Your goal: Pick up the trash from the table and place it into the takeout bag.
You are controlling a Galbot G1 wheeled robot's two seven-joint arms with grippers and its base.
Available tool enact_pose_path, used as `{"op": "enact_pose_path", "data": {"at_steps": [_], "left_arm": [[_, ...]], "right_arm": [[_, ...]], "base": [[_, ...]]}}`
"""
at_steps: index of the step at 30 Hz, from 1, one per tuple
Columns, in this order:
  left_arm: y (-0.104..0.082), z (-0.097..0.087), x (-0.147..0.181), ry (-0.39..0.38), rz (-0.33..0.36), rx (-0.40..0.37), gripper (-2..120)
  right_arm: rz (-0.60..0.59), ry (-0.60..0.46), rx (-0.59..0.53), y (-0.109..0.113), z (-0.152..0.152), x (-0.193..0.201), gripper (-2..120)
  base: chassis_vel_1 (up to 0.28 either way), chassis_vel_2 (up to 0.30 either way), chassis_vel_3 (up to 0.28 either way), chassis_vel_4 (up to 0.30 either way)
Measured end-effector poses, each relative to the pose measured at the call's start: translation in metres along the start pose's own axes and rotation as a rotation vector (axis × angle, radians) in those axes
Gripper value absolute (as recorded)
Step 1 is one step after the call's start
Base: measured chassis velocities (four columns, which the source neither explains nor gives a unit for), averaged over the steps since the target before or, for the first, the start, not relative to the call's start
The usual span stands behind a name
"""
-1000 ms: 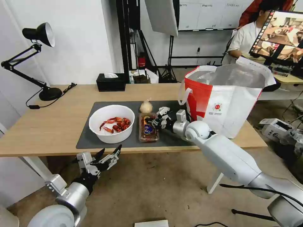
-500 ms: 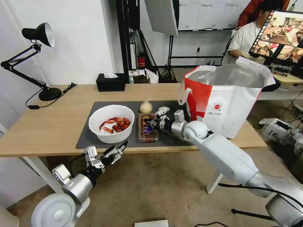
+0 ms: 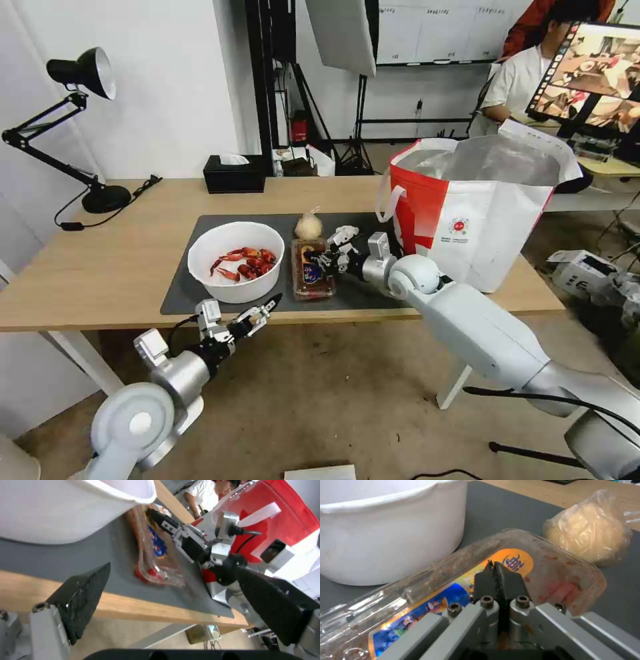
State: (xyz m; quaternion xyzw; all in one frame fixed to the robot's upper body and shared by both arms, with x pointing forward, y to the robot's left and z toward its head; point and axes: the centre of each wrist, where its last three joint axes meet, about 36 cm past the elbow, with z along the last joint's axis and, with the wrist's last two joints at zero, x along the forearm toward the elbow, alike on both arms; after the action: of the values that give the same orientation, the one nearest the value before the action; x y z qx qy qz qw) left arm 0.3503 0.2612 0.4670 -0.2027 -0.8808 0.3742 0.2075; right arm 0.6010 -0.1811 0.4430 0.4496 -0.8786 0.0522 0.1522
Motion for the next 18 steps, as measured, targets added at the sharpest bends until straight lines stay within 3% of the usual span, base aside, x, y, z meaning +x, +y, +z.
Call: {"op": "enact_pose_path", "data": {"at_steps": [18], "left_arm": [[-0.005, -0.007, -0.04, 0.052, -0.021, 0.08, 100]], "right_arm": [[-0.006, -0.002, 0.008, 0.005, 0.001, 0.005, 0]], "base": [[0.0, 0.0, 0.0, 0.0]]}}
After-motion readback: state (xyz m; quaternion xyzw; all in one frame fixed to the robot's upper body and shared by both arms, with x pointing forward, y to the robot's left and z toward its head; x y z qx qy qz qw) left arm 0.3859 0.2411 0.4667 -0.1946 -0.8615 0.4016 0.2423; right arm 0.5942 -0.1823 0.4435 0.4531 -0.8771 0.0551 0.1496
